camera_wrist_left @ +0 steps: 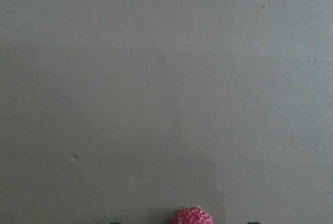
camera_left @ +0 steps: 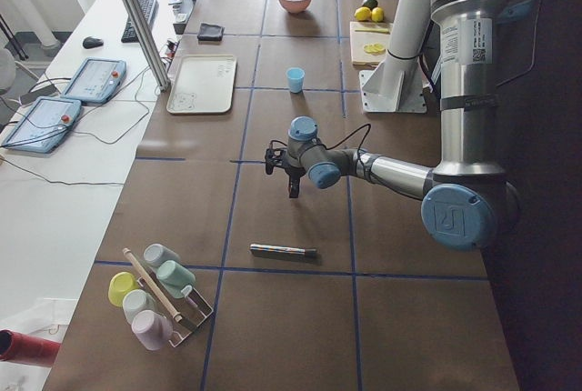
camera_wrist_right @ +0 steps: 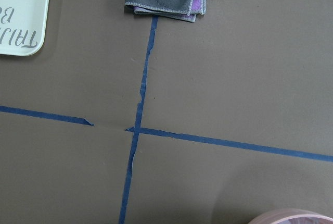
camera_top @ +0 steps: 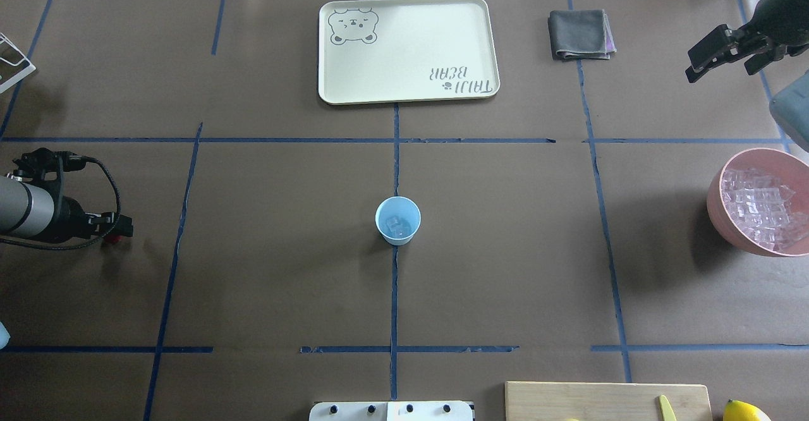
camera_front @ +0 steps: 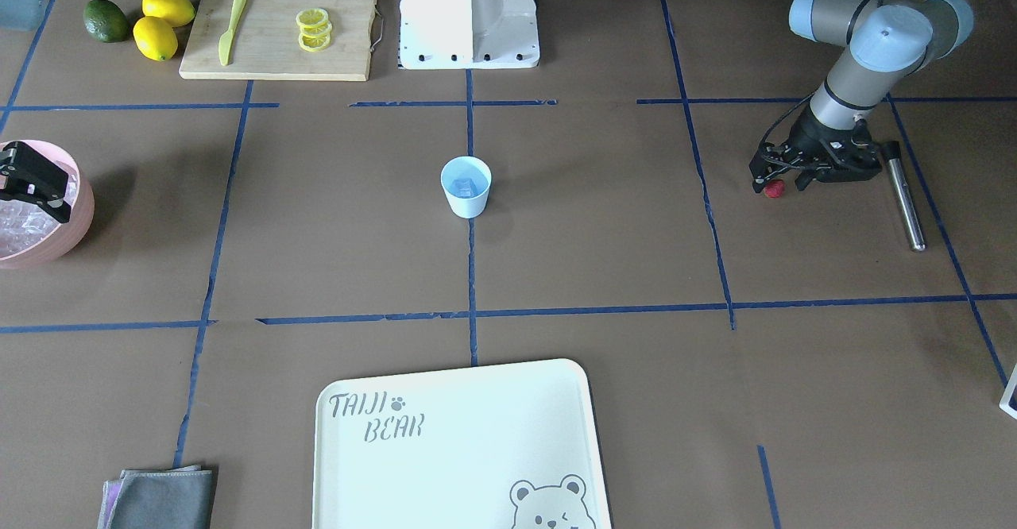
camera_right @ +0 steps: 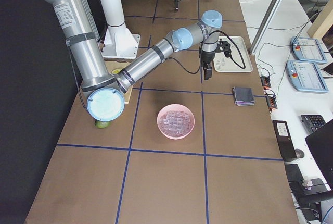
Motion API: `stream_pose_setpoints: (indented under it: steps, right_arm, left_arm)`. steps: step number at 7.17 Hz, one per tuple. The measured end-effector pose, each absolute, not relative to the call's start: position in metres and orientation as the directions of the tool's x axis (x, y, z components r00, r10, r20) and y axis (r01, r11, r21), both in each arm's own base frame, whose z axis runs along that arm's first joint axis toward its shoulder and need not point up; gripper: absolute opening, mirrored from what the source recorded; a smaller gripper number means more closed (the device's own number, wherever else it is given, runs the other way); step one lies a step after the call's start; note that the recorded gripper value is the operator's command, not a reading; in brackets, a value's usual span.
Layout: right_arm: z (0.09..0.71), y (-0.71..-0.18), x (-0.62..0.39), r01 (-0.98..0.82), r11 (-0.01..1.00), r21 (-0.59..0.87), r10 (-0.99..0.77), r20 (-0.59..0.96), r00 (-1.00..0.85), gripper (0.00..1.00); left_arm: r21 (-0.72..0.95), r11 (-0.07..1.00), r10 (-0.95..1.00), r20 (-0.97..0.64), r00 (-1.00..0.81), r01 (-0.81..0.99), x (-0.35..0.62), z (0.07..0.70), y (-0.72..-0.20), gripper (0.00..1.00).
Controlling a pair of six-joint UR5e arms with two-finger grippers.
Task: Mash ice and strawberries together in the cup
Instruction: 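Lower the left gripper onto the red strawberry and grasp it, then carry the strawberry with the left gripper over the light-blue cup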
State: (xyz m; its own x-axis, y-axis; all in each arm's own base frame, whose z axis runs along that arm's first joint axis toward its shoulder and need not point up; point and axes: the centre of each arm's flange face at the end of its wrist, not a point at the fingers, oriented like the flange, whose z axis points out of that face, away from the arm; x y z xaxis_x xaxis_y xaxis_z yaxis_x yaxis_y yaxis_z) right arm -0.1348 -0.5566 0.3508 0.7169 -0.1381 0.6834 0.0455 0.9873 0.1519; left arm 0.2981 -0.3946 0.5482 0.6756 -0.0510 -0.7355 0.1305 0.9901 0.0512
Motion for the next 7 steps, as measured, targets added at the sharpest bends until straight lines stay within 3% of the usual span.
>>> stream_pose_setpoints:
  steps: [2,4,5,7]
  right_arm:
    - [0.35,-0.556,-0.135,0.045,0.987,0.152,-0.139,0.684,0.716,0.99]
    - [0.351,-0.556,-0.134,0.046,0.987,0.153,-0.139,0.684,0.716,0.99]
    - [0.35,-0.554,-0.134,0.045,0.987,0.154,-0.139,0.684,0.716,0.99]
    - [0.35,-0.552,-0.133,0.044,0.987,0.156,-0.14,0.684,0.716,0.99]
  left_arm:
    - [0.049,0.99,-0.055,-0.736,0.674,0.134,0.3,0.547,-0.395,0.35]
    - [0.05,0.989,-0.056,-0.736,0.674,0.136,0.3,0.547,-0.396,0.07]
    - [0.051,0.989,-0.054,-0.738,0.672,0.136,0.3,0.545,-0.395,0.01]
    - [0.05,0.991,-0.043,-0.764,0.643,0.126,0.295,0.509,-0.391,0.0]
